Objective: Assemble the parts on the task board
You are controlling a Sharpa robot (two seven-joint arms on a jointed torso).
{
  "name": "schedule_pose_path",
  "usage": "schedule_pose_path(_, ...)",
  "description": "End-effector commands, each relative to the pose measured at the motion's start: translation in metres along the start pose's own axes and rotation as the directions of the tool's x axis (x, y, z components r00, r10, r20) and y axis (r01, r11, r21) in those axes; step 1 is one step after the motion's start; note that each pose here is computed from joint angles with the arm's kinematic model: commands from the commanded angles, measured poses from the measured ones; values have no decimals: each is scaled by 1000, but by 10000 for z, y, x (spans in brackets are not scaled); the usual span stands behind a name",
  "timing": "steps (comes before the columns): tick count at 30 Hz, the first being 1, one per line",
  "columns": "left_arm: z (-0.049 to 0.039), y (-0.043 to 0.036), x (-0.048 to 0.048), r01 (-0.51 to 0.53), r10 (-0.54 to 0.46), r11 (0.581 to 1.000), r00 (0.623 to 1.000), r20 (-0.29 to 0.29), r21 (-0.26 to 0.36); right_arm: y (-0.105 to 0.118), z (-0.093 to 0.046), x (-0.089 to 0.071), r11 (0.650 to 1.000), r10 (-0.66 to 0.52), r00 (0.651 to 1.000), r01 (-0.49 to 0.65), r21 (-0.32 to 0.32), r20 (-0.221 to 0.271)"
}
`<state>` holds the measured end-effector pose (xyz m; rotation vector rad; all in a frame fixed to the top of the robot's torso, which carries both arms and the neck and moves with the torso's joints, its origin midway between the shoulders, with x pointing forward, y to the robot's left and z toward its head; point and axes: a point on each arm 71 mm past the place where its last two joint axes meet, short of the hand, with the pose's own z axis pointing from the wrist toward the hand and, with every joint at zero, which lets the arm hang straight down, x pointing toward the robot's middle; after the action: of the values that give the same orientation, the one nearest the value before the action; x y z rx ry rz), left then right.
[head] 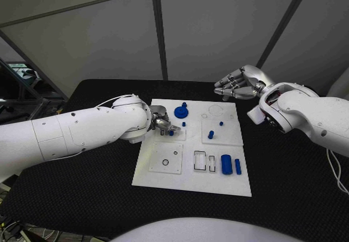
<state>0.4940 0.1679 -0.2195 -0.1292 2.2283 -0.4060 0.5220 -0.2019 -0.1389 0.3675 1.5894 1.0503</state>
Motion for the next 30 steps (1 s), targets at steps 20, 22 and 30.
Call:
schedule_pose_path(20,-172,10,-700,79,-80,997,995,55,21,-25,0,-32,1000,-1,1000,1,8,3)
schedule_pose_path(22,-126,53,-780,86,-86,996,995,60,3,-24,1,-31,1000,-1,1000,1,8,3)
schedule_pose_path(30,83,179,-901,85,-81,994,995,53,-67,-14,5,-17,1000,0,1000,0,7,-1)
